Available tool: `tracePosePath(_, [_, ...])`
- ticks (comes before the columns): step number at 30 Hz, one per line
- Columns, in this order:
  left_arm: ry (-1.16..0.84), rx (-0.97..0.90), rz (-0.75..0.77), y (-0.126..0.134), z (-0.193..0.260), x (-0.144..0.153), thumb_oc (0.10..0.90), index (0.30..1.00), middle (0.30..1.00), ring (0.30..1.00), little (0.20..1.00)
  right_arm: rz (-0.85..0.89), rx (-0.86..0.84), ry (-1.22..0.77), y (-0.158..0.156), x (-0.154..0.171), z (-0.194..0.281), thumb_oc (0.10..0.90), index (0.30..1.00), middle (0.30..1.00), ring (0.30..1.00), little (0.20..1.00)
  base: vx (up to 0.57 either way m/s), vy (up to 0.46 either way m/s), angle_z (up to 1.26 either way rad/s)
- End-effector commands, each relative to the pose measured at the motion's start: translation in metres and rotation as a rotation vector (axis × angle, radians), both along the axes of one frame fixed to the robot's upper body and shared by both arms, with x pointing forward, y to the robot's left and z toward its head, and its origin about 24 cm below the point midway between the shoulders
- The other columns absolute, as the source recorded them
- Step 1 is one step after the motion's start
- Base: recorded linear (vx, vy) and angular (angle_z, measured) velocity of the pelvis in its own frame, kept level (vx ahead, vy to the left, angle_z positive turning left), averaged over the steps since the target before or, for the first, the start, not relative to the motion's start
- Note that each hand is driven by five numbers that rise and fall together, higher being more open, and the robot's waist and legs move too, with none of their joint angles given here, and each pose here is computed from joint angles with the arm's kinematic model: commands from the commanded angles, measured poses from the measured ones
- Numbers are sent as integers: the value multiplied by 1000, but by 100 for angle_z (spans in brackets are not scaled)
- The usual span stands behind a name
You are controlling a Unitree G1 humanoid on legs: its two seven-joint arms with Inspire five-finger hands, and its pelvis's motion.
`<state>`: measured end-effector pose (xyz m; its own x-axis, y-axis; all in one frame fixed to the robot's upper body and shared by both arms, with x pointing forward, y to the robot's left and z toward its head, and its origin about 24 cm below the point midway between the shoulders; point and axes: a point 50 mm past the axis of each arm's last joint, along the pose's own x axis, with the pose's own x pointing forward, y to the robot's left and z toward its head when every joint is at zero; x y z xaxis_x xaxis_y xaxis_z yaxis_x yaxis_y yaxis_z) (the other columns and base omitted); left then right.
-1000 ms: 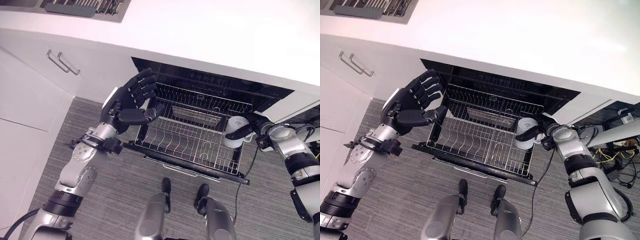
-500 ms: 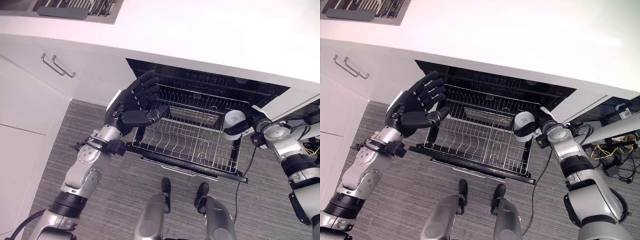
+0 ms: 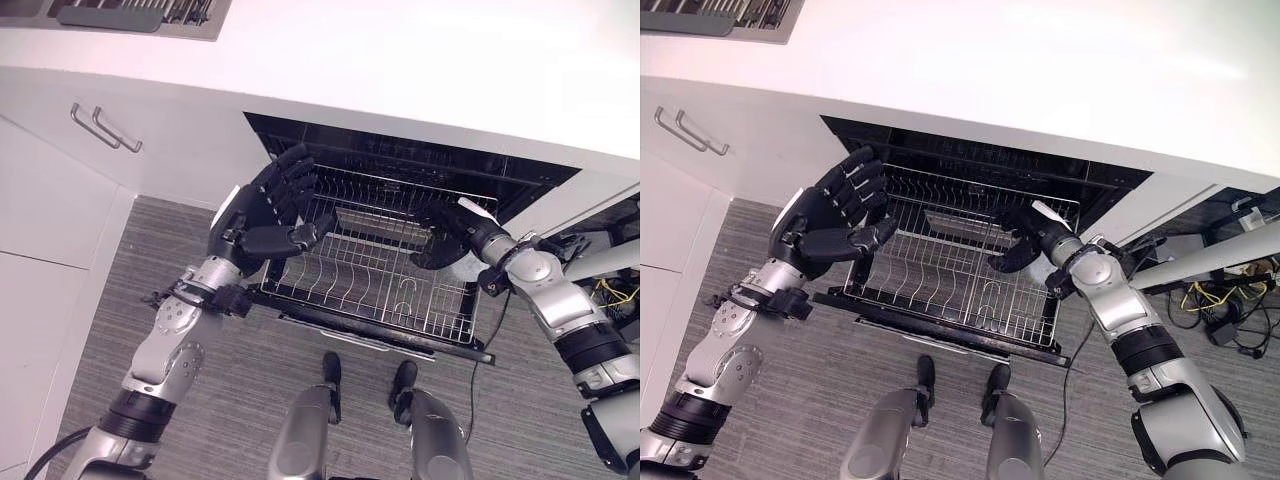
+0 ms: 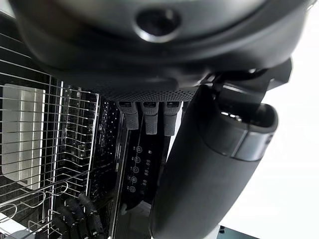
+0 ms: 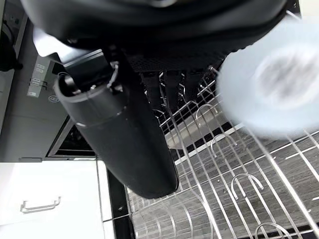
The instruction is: Place the dishes in the dishwasher.
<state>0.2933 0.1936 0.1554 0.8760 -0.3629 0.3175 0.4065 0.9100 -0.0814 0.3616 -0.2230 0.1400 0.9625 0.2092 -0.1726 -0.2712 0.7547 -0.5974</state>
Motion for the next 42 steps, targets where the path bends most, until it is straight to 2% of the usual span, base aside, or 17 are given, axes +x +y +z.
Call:
tracePosePath(1, [-255,-76,-59,-8,43,-12,800,900,900,900,900,-16,-1,-126,-5,9,37,800,900,900,900,900,0,0,0])
tracePosePath(7, [-245,-64,-61,-8,44,-11,800,900,900,900,900,-25,5,-141,-7,10,39,800,900,900,900,900,3,-5,0])
tracePosePath(16, [-287,-73,-52,-7,47,-17,800,900,900,900,900,87,23,-280,17,1,63,800,900,900,900,900,0,0,0])
tracePosePath(22, [-394,-99,-15,-6,50,-31,800,900,900,900,900,299,96,-409,59,-28,83,800,900,900,900,900,19,6,-2])
tracePosePath(28, [-502,-107,-16,-12,56,-46,800,900,900,900,900,415,217,-512,78,-59,96,800,900,900,900,900,52,48,-5])
tracePosePath(33, [-495,-104,-6,-10,48,-57,800,900,900,900,900,411,379,-517,70,-82,80,800,900,900,900,900,62,157,-7])
tracePosePath(42, [-442,-29,23,9,30,-76,800,900,900,900,900,216,596,-559,26,-115,49,800,900,900,900,900,34,200,-30])
